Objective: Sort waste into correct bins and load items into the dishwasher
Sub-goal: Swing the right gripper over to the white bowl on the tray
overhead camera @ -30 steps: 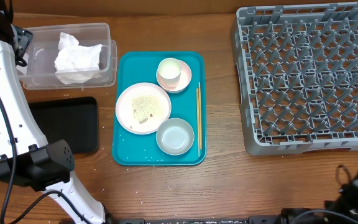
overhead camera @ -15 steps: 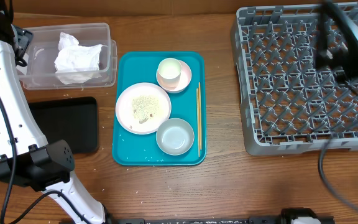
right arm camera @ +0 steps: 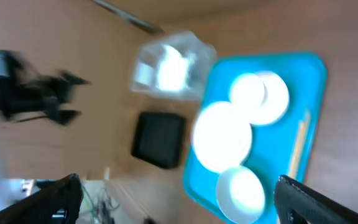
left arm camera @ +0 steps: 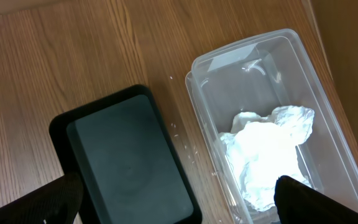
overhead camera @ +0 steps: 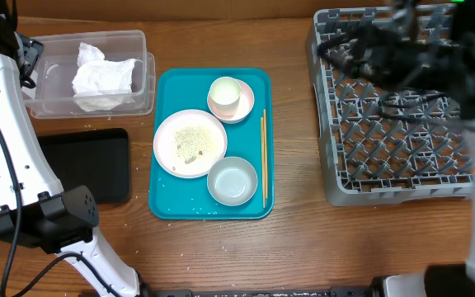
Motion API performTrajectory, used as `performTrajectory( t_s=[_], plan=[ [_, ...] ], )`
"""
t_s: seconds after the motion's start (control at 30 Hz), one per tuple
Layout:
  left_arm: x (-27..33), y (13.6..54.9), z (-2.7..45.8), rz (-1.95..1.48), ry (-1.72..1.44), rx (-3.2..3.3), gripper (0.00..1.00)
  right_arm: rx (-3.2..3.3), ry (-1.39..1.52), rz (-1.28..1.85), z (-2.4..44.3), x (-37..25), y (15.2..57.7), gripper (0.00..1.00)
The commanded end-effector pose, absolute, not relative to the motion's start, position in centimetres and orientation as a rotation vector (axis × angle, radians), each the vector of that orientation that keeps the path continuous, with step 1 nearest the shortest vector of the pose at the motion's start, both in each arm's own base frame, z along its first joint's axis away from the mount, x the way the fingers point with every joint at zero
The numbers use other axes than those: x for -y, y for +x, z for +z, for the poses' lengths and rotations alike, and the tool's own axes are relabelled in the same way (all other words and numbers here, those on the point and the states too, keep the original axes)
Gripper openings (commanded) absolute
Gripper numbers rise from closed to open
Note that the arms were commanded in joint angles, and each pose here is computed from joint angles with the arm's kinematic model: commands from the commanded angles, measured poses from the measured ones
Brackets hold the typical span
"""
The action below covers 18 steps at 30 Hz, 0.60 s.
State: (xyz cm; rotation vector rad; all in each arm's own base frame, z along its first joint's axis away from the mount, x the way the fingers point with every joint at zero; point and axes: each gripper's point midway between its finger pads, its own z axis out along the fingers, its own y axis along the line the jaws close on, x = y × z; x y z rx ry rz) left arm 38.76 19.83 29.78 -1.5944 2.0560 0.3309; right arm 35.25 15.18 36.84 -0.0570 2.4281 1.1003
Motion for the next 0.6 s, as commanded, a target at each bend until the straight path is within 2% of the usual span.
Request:
performTrajectory(
  t_s=[0.0,0.2,0.37,0.57],
  plan=[
    [-20.0,38.9,29.5,0.355,-1.600,-2.050,1.00,-2.577,-0.102,0.766,33.1,-16.8,35.0,1.00],
    [-20.0,38.9,29.5,0.355,-1.601,-2.050,1.00,-2.881,-0.359,0.438,24.5,-23.0,31.5,1.00],
    [-20.0,38.9,29.5,0.355,-1.601,-2.050,1.00,-3.041,-0.587,0.327,17.9,-28.3,28.8,1.00],
    [-20.0,38.9,29.5,0.355,-1.600,-2.050,1.00,-3.131,-0.746,0.236,12.0,-31.5,27.2,1.00]
  ],
)
